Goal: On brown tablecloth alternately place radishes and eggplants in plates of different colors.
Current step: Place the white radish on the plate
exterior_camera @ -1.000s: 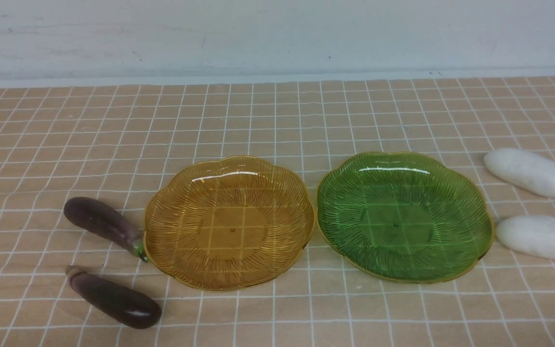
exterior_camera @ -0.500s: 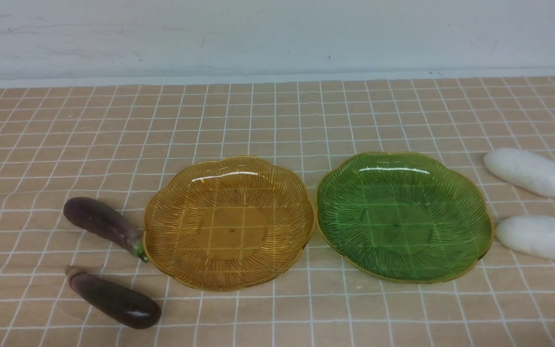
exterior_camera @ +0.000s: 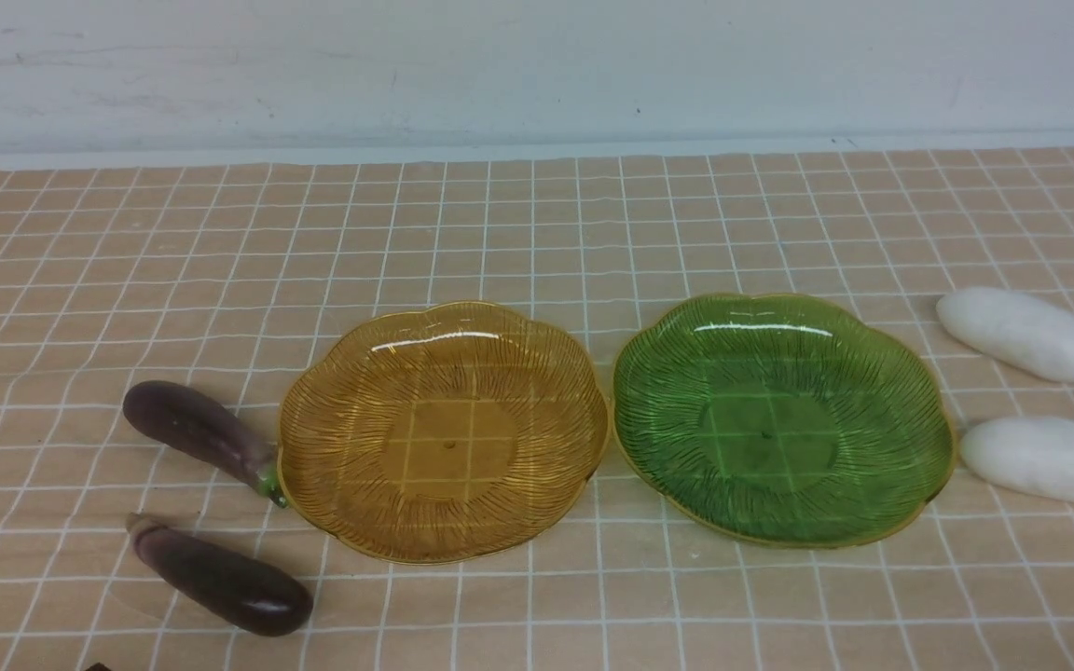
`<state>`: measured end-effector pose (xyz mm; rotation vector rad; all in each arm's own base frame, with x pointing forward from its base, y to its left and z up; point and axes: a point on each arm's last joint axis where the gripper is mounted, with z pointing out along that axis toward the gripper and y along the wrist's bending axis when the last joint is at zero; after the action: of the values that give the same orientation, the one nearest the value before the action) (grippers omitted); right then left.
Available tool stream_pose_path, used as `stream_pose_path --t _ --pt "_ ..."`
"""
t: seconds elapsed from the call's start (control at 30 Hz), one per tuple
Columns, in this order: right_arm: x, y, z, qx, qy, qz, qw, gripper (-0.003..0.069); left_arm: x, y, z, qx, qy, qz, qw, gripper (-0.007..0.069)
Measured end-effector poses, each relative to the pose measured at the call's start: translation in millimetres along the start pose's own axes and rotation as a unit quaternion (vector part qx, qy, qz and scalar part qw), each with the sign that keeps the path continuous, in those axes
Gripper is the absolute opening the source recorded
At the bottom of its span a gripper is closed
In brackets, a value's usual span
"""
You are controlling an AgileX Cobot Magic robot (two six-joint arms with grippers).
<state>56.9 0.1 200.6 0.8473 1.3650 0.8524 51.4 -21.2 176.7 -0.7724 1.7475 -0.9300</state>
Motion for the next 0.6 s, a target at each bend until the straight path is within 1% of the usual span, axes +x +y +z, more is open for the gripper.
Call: stream_pose_path --t 0.1,0.2,0.23,0.27,0.3,0.33,0.37,0.4,0.43,0.47,0.5,0.53,0.6 --pt "-4.0 2.4 -0.1 -0.013 -0.022 0.000 1.000 -0.0017 0.9 -2.7 0.0 0.014 0.005 -0.043 0.999 -0.0013" --pt "-9.8 12.6 -1.5 -0.030 -0.035 -0.036 0.998 -0.0017 -1.4 -3.9 -0.1 0.022 -0.007 -0.046 0.999 -0.0013" --pt "-15.1 24.2 -3.6 -0.045 -0.042 -0.072 0.996 -0.0017 -2.6 -4.3 -0.1 0.024 -0.013 -0.041 0.999 -0.0013" --pt "-23.4 42.9 -8.0 -0.065 -0.053 -0.126 0.988 -0.0017 -3.1 -4.6 -0.2 0.026 -0.016 -0.029 0.999 -0.0013" --pt "-29.3 56.4 -11.3 -0.075 -0.058 -0.165 0.982 -0.0017 -3.4 -6.3 -0.8 0.027 -0.015 -0.016 0.999 -0.0013" --pt "-36.9 76.0 -15.0 -0.081 -0.054 -0.223 0.970 -0.0017 -3.8 -9.7 -2.2 0.029 -0.010 0.002 1.000 -0.0013" --pt "-41.8 89.4 -15.5 -0.068 -0.044 -0.259 0.962 -0.0017 -4.8 -14.8 -4.2 0.032 -0.003 0.022 0.999 -0.0013" --pt "-45.0 100.6 -11.9 -0.033 -0.014 -0.308 0.951 -0.0017 -8.3 -24.2 -7.1 0.036 0.002 0.051 0.998 -0.0013" --pt "-45.7 105.8 -5.9 -0.016 0.046 -0.343 0.938 -0.0017 -12.3 -32.7 -7.9 0.033 0.007 0.072 0.997 -0.0012" --pt "-45.1 107.5 3.6 0.030 0.113 -0.365 0.924 -0.0017 -15.1 -38.6 -7.6 0.022 0.020 0.091 0.995 -0.0011" --pt "-43.7 105.6 12.8 0.073 0.171 -0.373 0.909 -0.0015 -19.1 -46.6 -5.8 0.006 0.041 0.115 0.992 -0.0010" --pt "-42.1 101.4 27.0 0.130 0.237 -0.368 0.890 -0.0013 -22.3 -53.2 -4.2 -0.007 0.059 0.137 0.989 -0.0011" --pt "-38.9 90.7 46.7 0.211 0.315 -0.343 0.859 -0.0006 -26.8 -60.0 2.8 -0.037 0.099 0.165 0.981 -0.0011"
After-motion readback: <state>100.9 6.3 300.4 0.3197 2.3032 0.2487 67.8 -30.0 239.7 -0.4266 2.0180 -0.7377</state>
